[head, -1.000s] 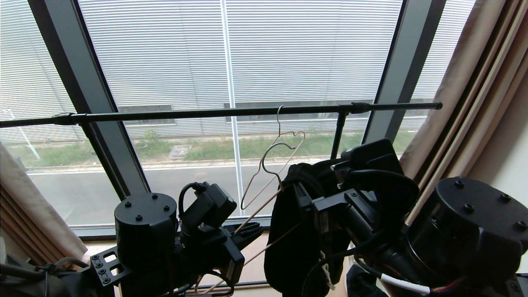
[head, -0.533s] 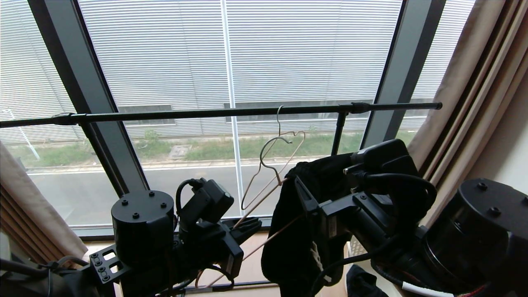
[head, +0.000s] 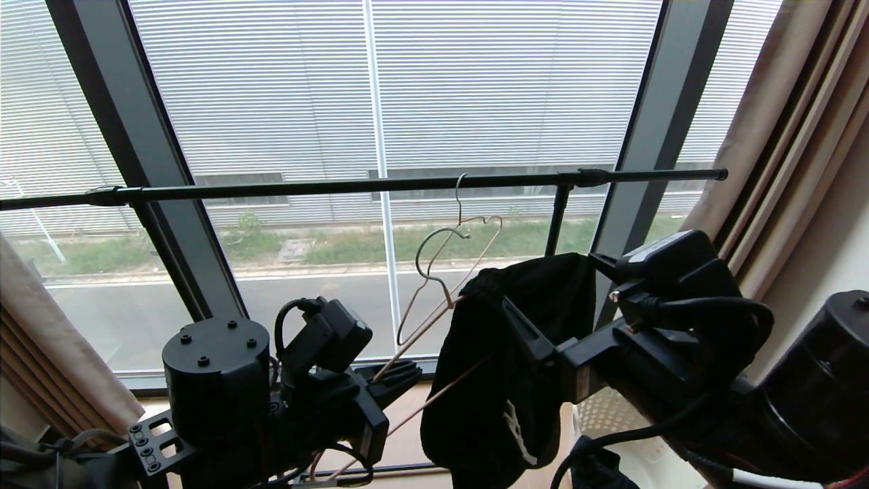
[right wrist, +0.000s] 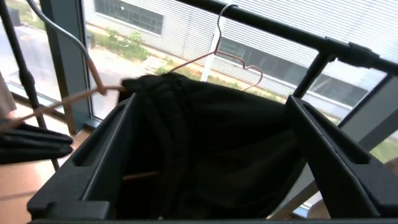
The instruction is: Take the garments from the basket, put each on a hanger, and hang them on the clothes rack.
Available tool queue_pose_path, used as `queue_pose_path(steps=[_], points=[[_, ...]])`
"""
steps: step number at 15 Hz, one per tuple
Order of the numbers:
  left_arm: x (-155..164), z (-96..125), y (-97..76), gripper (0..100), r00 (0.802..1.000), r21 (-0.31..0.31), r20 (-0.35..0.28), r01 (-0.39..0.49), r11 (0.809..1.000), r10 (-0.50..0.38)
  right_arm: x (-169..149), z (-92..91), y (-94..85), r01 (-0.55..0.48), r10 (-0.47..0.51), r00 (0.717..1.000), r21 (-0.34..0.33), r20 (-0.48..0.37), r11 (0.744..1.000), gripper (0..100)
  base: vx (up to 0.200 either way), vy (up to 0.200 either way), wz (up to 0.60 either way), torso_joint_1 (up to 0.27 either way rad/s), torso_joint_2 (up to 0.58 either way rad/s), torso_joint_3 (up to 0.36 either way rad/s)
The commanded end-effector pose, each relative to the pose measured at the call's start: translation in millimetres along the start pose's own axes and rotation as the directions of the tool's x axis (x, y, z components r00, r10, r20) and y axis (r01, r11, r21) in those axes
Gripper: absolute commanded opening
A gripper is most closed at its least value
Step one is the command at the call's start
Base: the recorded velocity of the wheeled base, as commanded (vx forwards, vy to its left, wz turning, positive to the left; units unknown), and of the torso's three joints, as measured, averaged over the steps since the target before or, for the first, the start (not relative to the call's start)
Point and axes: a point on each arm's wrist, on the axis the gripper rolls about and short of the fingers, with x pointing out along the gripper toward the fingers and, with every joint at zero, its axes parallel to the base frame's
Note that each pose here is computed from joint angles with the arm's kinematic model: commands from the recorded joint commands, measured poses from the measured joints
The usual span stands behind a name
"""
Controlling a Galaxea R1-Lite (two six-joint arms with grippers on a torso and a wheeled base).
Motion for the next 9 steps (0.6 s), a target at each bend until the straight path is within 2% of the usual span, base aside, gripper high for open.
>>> queue_pose_path(steps=[1,4,6,8,9], points=[[-11,-1,3.1,0,1.000,-0.005,0.000,-0.020,1.000,0.020,-16,8.5,-29.1,-0.005,0.005,1.000,-0.002,0.018,1.000,100,0.000,0.000,0.00,0.000,0.00,0.000],[-23,-15,4.0,0,0.999,-0.017,-0.051,-0.003,1.000,0.002,-37,13.5,-61.2,-0.169,0.167,0.984,-0.036,-0.055,0.985,100,0.000,0.000,0.00,0.000,0.00,0.000],[-34,-21,0.8,0,0.998,-0.018,-0.069,0.004,1.000,-0.005,-42,20.9,-82.4,-0.270,0.262,0.954,-0.042,-0.144,0.962,100,0.000,0.000,0.00,0.000,0.00,0.000],[-38,-26,-1.9,0,0.996,-0.021,-0.090,0.011,1.000,-0.013,-38,26.5,-102.2,-0.394,0.360,0.899,-0.101,-0.249,0.914,100,0.000,0.000,0.00,0.000,0.00,0.000],[-39,-29,-3.2,0,0.995,-0.023,-0.101,0.016,1.000,-0.019,-28,25.4,-109.1,-0.474,0.417,0.854,-0.136,-0.310,0.870,100,0.000,0.000,0.00,0.000,0.00,0.000]])
